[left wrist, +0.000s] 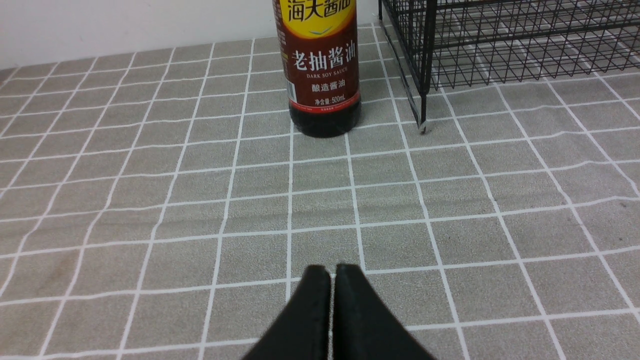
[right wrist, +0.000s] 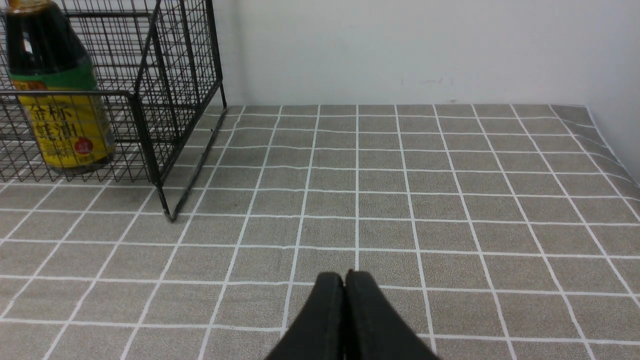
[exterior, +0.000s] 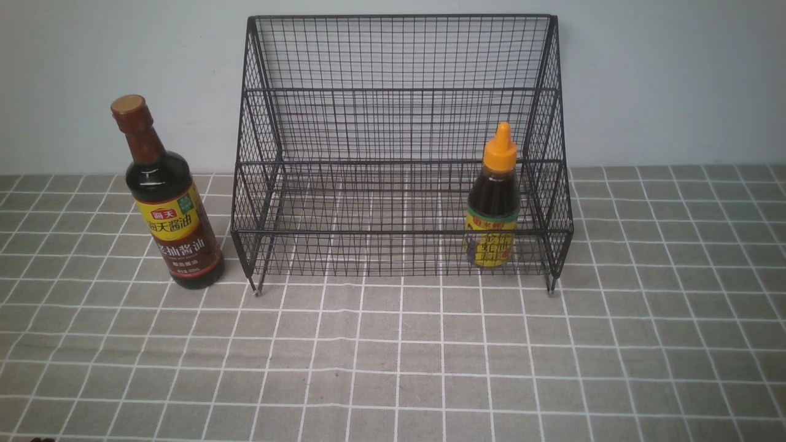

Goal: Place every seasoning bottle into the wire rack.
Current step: Use the left arm to grab the condiment bottle closest to it

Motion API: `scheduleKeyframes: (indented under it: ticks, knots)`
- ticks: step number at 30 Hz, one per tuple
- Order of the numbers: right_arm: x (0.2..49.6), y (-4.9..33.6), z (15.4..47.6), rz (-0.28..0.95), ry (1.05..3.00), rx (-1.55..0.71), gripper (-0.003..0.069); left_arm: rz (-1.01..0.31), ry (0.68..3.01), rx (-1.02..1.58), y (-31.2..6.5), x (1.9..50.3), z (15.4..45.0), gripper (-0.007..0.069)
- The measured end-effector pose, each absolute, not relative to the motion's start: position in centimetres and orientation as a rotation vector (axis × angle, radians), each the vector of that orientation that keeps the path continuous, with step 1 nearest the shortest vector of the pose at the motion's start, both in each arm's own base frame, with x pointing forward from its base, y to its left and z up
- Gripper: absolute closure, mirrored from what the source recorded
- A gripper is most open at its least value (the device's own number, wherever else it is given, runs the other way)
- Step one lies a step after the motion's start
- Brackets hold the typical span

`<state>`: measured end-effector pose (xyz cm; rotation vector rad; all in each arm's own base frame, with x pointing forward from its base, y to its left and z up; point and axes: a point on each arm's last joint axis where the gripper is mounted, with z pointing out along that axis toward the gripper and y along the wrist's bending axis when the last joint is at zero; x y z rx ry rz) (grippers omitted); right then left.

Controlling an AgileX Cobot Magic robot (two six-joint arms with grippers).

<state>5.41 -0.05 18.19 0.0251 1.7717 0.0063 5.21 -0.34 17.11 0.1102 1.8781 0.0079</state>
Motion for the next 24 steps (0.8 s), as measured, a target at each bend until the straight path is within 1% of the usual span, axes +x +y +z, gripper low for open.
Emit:
scheduleKeyframes:
  ticks: [9,11,13,14,16,17,18,19,20,23,24]
  knots:
    - [5.4,-0.1,18.2,0.006,1.772,0.025,0.0673,0.011,1.864,0.109,-0.3,5.3,17.2,0.0632]
    - [5.4,-0.1,18.2,0.006,1.772,0.025,0.0673,-0.024,1.821,0.076,-0.4,5.4,17.5,0.0632]
    - [5.4,-0.1,18.2,0.006,1.772,0.025,0.0673,-0.079,1.746,0.019,-0.5,5.5,18.2,0.0632]
    - [5.4,-0.1,18.2,0.006,1.772,0.025,0.0673,-0.126,1.657,-0.036,-0.4,5.6,19.0,0.0632]
    - [5.4,-0.1,18.2,0.006,1.772,0.025,0.0673,-0.153,1.596,-0.071,-0.4,5.7,19.6,0.0632]
    - [5.4,-0.1,18.2,0.006,1.772,0.025,0.0673,-0.178,1.499,-0.116,-0.2,5.7,20.4,0.0632]
    - [5.4,-0.1,18.2,0.006,1.772,0.025,0.0673,-0.180,1.482,-0.122,-0.1,5.6,20.6,0.0632]
    - [5.4,-0.1,18.2,0.006,1.772,0.025,0.0673,-0.191,1.331,-0.174,0.3,5.4,21.9,0.0632]
    - [5.4,-0.1,18.2,0.006,1.772,0.025,0.0673,-0.186,1.247,-0.195,0.5,5.2,22.6,0.0632]
    - [5.4,-0.1,18.2,0.006,1.772,0.025,0.0673,-0.159,1.144,-0.212,0.9,5.2,23.6,0.0632]
    - [5.4,-0.1,18.2,0.006,1.772,0.025,0.0673,-0.157,1.145,-0.211,0.9,5.2,23.7,0.0632]
